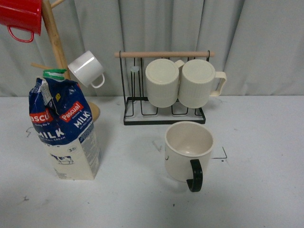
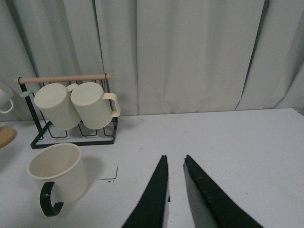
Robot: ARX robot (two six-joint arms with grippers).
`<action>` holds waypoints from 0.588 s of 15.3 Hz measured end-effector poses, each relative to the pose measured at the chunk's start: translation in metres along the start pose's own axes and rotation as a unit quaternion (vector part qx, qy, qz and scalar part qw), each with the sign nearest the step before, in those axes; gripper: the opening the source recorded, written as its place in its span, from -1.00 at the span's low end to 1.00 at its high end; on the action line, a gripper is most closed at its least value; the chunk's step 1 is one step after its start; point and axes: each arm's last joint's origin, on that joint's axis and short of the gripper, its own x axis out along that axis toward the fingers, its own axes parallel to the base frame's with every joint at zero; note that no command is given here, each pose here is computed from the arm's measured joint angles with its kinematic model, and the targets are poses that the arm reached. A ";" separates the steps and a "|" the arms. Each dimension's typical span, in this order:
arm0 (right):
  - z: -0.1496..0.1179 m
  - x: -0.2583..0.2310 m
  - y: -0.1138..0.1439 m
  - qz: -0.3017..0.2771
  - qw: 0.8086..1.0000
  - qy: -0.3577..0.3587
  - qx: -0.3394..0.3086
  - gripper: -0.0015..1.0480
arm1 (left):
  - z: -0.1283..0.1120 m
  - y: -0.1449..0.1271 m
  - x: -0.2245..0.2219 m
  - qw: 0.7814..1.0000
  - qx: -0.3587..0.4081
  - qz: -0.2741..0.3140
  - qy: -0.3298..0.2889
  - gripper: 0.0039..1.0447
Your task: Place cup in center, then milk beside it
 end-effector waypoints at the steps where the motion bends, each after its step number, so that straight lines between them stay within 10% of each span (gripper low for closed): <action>1: 0.000 0.000 0.000 0.000 1.000 0.000 0.000 -0.63 | 0.000 0.000 0.000 1.000 0.000 0.000 0.000 0.88; 7: 0.000 0.000 0.000 0.000 1.000 0.000 0.000 0.13 | 0.021 -0.001 0.017 0.973 -0.014 -0.025 0.227 0.88; 9: 0.000 0.000 0.000 0.000 1.000 0.000 0.000 0.61 | 0.065 -0.008 0.055 0.984 0.008 -0.048 0.169 0.88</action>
